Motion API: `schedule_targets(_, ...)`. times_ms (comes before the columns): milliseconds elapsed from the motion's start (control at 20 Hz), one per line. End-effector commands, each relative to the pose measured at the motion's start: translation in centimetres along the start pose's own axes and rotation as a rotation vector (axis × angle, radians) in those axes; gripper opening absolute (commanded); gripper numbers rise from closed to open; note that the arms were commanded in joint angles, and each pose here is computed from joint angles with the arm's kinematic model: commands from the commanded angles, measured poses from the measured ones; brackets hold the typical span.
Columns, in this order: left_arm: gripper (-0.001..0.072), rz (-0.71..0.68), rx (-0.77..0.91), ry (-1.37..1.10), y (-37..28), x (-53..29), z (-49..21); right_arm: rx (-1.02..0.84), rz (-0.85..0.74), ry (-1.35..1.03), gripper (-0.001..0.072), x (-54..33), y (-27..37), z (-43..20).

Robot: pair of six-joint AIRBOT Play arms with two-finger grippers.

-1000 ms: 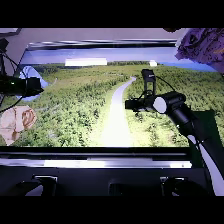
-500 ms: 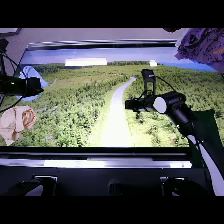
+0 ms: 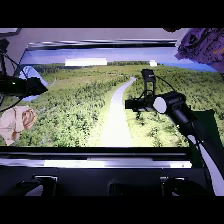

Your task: Fold the clothes and pants, and hang the long-sleeved shirts on hangers.

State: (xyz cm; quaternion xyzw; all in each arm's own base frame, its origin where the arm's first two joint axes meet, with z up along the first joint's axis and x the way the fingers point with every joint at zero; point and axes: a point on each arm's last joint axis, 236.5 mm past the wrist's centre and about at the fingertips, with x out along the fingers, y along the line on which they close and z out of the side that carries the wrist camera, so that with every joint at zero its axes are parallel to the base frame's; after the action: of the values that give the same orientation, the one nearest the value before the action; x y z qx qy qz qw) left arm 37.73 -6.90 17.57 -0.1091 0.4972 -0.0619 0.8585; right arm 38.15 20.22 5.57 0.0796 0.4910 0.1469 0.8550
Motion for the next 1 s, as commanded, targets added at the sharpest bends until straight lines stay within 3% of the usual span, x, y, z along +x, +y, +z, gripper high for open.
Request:
schedule_targets(0, 0.0716, 0.127, -0.016, 0.022, 3.3, 0.7, -0.1, -0.001, 0.002, -0.009, 0.0031, 0.0, 0.1, 0.2)
schedule_targets(150, 0.0713, 0.376, -0.161, 0.077, 11.9, 1.5, -1.8, 0.0, 0.004, -0.008, 0.0031, 0.0, 0.1, 0.2)
schedule_targets(350, 0.071, 0.495, -0.383, 0.129, 22.7, 3.9, -6.8, 0.0, 0.004, -0.01, 0.0031, 0.0, 0.1, 0.3)
schedule_targets(550, 0.0711, 0.541, -0.59, -0.03, 30.5, 5.5, -8.8, 0.0, 0.004, -0.009, 0.0031, 0.0, 0.1, 0.2)
schedule_targets(800, 0.0711, 0.549, -0.576, -0.175, 34.9, 8.8, -7.0, 0.0, 0.002, -0.004, 0.0035, 0.0, 0.1, 0.1)
schedule_targets(850, 0.0711, 0.545, -0.576, -0.154, 35.4, 10.3, -7.4, 0.0, 0.003, -0.004, 0.0047, 0.0, 0.1, 0.1)
schedule_targets(950, 0.0711, 0.54, -0.591, -0.085, 36.1, 13.1, -9.2, 0.0, 0.003, -0.004, 0.0154, 0.0, 0.1, 0.1)
